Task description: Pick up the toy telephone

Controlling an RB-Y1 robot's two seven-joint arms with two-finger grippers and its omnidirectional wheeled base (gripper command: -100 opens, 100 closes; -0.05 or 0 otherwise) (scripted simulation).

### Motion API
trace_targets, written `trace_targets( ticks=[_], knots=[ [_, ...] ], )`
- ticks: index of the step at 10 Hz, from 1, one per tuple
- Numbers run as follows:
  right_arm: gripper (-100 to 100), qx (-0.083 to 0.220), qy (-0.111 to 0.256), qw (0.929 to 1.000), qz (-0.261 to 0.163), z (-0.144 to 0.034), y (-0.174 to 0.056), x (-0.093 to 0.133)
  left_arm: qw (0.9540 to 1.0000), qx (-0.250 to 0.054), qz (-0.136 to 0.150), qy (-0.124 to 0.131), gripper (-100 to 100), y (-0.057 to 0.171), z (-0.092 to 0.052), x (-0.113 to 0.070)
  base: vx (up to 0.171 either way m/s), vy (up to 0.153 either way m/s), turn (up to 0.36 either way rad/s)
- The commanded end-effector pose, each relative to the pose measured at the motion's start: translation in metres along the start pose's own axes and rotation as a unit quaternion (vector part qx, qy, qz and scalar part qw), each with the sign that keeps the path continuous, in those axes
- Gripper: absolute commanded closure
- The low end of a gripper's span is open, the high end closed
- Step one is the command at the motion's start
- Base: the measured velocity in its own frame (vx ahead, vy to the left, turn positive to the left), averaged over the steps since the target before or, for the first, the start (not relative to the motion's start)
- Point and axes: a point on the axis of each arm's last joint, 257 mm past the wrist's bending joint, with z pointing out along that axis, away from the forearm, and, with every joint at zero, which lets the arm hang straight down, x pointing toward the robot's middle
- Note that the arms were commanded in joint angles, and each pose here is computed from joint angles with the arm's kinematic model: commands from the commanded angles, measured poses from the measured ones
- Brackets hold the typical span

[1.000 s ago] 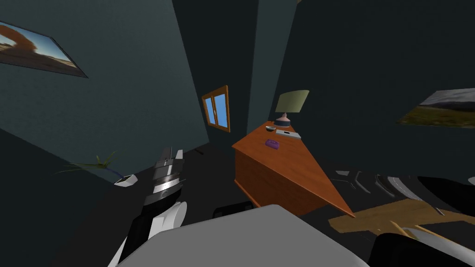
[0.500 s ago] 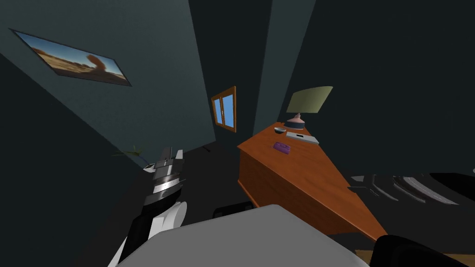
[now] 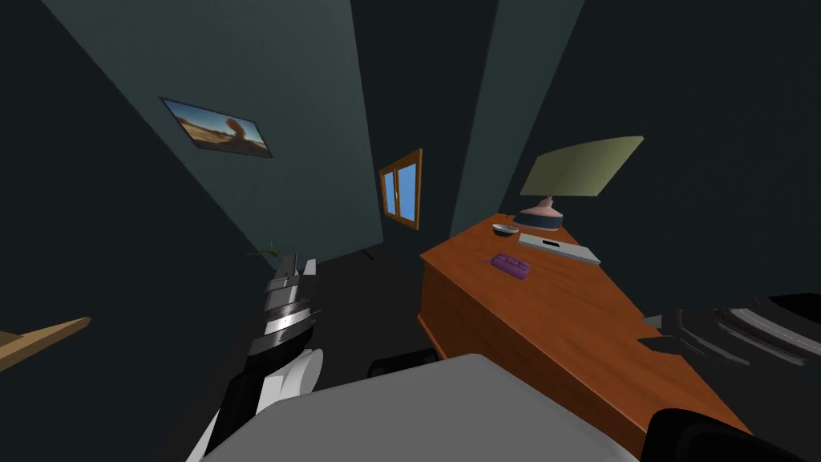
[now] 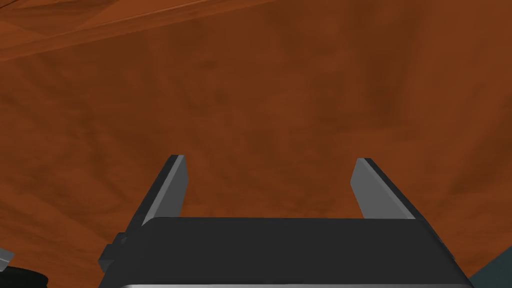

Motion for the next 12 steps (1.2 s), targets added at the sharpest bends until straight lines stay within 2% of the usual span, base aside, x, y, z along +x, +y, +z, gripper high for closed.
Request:
trace_targets(
  ticks=[1,3,6,9,10,11,12],
  knots=[
    [-100,-0.01,0.029,0.9995,0.011,-0.008,0.002,0.009,1.0,0.0,0.0,0.0,0,0.0,0.0,0.0,0.059,0.01,0.185],
    [-100,-0.02,0.066,0.9972,0.027,-0.021,0.001,0.02,1.0,0.0,0.0,0.0,0,0.0,0.0,0.0,0.107,0.013,0.379],
    [-100,-0.04,0.103,0.9928,0.047,-0.035,0.007,0.027,1.0,0.0,0.0,0.0,0,0.0,0.0,0.0,0.155,0.021,0.267],
    [-100,-0.056,0.115,0.9904,0.053,-0.042,0.014,0.021,1.0,0.0,0.0,0.0,0,0.0,0.0,0.0,0.169,0.028,0.177],
    [-100,-0.053,0.113,0.9908,0.052,-0.04,0.013,0.022,1.0,0.0,0.0,0.0,0,0.0,0.0,0.0,0.08,-0.002,0.024],
    [0,-0.054,0.113,0.9907,0.052,-0.04,0.013,0.022,1.0,0.0,0.0,0.0,0,0.0,0.0,0.0,0.015,0.0,0.001],
    [-100,-0.053,0.111,0.9907,0.057,-0.033,0.015,0.035,1.0,0.0,0.0,0.0,0,0.0,0.0,0.0,0.015,0.003,0.073]
  ],
)
